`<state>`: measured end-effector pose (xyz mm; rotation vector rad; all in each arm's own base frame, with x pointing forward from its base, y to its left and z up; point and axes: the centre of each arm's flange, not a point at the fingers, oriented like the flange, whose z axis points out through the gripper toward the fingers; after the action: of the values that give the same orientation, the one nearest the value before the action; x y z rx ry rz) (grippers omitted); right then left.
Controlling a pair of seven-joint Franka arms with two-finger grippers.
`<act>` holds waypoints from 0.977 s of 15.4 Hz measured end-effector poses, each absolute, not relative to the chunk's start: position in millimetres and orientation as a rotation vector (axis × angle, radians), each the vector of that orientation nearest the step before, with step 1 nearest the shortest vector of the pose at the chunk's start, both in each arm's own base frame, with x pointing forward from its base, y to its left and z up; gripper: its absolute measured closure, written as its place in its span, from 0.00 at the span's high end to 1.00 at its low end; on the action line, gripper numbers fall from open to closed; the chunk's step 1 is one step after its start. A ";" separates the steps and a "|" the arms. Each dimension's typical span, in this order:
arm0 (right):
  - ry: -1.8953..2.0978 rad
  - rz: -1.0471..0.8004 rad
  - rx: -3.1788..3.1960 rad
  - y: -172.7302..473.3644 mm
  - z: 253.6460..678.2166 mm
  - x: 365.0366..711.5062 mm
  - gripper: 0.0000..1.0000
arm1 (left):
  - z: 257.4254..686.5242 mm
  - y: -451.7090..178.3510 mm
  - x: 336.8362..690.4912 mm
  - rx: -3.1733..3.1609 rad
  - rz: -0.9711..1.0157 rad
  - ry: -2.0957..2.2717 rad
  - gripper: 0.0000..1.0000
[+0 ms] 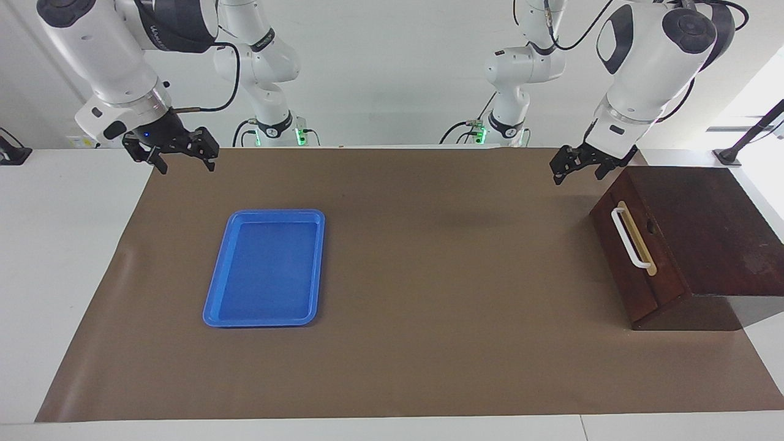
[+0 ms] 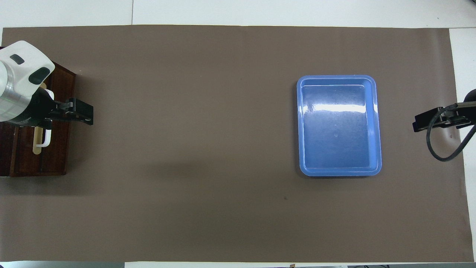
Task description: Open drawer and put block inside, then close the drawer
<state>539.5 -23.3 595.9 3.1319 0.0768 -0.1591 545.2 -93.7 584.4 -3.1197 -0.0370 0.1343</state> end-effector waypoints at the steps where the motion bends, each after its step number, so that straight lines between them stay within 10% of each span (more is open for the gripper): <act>1: 0.079 -0.159 3.132 -22.7 595.9 539.5 1.00 | 585.0 -94.8 544.4 -3.119 0.140 -0.033 1.00; 15: 0.080 -0.157 3.132 -22.1 596.4 539.3 1.00 | 583.6 -85.9 542.2 -3.119 0.187 0.067 1.00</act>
<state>539.3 -22.1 596.4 3.1317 0.0801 -0.1575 542.2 -85.9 583.6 -3.1189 0.0675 0.1869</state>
